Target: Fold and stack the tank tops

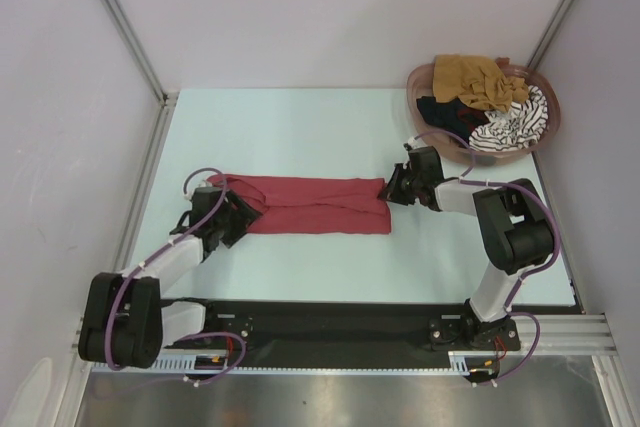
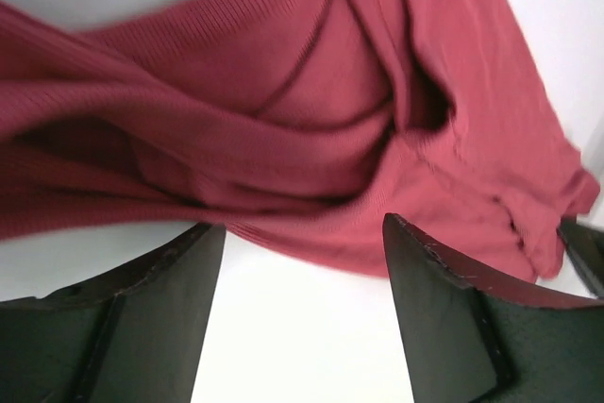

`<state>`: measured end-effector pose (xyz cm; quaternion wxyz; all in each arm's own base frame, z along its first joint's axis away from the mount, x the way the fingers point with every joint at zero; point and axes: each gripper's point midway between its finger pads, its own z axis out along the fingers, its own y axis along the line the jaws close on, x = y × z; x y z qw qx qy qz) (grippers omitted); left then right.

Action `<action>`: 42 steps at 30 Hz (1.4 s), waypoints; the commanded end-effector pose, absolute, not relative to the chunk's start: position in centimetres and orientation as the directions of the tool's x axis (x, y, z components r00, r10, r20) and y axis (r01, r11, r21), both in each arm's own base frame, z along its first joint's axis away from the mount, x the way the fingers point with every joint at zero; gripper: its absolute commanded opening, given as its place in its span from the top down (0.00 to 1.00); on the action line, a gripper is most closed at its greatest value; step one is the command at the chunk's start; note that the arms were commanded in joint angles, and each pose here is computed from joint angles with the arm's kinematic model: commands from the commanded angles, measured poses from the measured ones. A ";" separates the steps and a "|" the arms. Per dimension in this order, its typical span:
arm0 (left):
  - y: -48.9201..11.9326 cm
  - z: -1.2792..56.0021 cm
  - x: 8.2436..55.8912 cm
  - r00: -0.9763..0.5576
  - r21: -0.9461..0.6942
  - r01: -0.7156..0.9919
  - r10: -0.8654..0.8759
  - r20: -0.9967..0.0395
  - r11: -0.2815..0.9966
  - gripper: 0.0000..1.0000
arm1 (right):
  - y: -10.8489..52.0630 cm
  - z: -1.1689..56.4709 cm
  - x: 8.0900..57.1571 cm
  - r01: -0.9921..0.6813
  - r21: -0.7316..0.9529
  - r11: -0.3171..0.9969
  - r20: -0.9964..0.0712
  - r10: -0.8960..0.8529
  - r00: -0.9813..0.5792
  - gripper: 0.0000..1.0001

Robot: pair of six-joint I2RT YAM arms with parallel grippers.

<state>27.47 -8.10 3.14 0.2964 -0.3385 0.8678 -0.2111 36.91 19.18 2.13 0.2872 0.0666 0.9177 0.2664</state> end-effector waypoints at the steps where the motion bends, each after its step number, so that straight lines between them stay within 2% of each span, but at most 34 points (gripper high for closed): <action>1: -5.7 3.1 29.2 -0.550 -0.549 -0.490 -0.728 -0.408 0.677 0.27 | 19.3 1.1 36.2 -0.021 0.513 0.858 -0.464 0.256 -0.848 1.00; 8: -2.9 2.8 31.1 -0.543 -0.482 -0.515 -0.705 -0.457 0.709 0.30 | 18.9 0.4 35.3 0.021 0.506 0.862 -0.440 0.279 -0.854 1.00; 14: -2.7 1.5 33.3 -0.569 -0.455 -0.524 -0.694 -0.442 0.720 0.32 | 20.0 -1.1 31.9 0.108 0.551 0.828 -0.349 0.345 -0.871 1.00; 20: -3.4 0.5 36.2 -0.588 -0.479 -0.517 -0.701 -0.404 0.709 0.32 | 20.3 -0.3 28.7 0.138 0.521 0.843 -0.383 0.375 -0.844 1.00; 26: -4.3 0.1 39.8 -0.651 -0.463 -0.482 -0.658 -0.378 0.743 0.40 | 21.9 0.7 24.5 0.097 0.460 0.882 -0.416 0.311 -0.855 1.00; 27: -4.4 0.7 41.3 -0.650 -0.462 -0.466 -0.647 -0.399 0.754 0.40 | 23.1 0.7 23.2 0.063 0.467 0.882 -0.409 0.278 -0.869 1.00; 31: -8.6 1.9 43.2 -0.712 -0.446 -0.376 -0.562 -0.422 0.812 0.40 | 26.7 0.3 19.4 -0.030 0.478 0.878 -0.382 0.177 -0.907 1.00; 35: -12.5 2.0 45.2 -0.745 -0.478 -0.327 -0.533 -0.401 0.815 0.39 | 30.5 -0.8 16.0 -0.101 0.481 0.871 -0.342 0.080 -0.936 1.00; 38: -16.3 2.3 47.0 -0.770 -0.542 -0.254 -0.507 -0.387 0.801 0.39 | 33.7 -0.3 14.0 -0.170 0.505 0.846 -0.350 0.021 -0.937 1.00; 41: -19.5 1.3 47.4 -0.813 -0.534 -0.223 -0.458 -0.360 0.816 0.39 | 36.1 -0.3 13.5 -0.209 0.512 0.833 -0.346 -0.022 -0.938 0.91; 42: -21.0 2.6 48.7 -0.810 -0.545 -0.186 -0.442 -0.387 0.818 0.39 | 36.5 -0.3 13.6 -0.213 0.516 0.830 -0.346 -0.026 -0.938 0.81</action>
